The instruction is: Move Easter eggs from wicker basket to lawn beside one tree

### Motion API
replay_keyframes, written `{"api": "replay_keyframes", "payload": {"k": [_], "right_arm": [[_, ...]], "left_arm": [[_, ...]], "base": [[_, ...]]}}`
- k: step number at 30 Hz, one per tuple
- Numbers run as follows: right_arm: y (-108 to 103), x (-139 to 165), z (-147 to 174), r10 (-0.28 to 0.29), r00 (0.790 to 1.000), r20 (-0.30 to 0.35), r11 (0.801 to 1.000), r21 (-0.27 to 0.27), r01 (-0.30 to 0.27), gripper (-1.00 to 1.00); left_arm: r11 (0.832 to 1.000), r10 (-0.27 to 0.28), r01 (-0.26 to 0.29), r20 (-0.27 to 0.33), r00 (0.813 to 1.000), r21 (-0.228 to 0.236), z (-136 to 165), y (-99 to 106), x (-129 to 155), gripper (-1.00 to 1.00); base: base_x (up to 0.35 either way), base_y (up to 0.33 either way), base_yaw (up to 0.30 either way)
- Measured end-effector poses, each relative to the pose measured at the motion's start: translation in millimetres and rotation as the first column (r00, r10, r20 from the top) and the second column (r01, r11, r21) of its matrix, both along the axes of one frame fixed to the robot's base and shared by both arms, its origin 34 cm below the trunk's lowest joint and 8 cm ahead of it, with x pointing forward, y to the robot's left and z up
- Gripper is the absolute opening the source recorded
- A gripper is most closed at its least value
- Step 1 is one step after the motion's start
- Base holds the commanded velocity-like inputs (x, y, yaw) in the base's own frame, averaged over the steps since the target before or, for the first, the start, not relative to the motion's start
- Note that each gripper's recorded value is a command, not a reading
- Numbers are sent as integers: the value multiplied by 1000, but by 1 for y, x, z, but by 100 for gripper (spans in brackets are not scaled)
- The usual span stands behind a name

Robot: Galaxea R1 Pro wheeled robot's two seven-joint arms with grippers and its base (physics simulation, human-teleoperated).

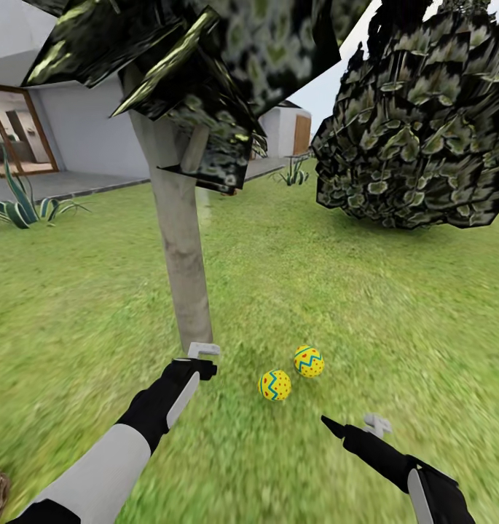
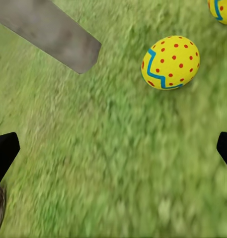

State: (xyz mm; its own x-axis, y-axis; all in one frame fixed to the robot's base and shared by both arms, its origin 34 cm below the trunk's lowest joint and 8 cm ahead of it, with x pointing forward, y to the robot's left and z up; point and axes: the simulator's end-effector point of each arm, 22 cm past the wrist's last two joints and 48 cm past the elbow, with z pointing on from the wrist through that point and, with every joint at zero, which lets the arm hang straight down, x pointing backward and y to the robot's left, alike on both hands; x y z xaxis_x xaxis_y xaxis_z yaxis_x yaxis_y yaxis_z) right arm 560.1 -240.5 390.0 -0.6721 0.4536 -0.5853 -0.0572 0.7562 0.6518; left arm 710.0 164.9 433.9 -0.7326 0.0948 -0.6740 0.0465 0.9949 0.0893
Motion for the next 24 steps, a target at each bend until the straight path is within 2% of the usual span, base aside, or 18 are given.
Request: {"api": "replay_keyframes", "payload": {"k": [9,15,24], "right_arm": [[-1,4,19,-4,999,38,1000,3,4,100],[-1,8,32,-4,999,36,1000,1,4,100],[0,12,48,-1,1000,24,1000,-5,1,100]], "left_arm": [[1000,0,0,36,999,1,24,0,2,100],[1000,0,0,35,999,0,37,0,6,100],[1000,0,0,28,1000,-1,53,0,11,100]], "base": [[0,0,0],[0,0,6],[-5,2,115]]}}
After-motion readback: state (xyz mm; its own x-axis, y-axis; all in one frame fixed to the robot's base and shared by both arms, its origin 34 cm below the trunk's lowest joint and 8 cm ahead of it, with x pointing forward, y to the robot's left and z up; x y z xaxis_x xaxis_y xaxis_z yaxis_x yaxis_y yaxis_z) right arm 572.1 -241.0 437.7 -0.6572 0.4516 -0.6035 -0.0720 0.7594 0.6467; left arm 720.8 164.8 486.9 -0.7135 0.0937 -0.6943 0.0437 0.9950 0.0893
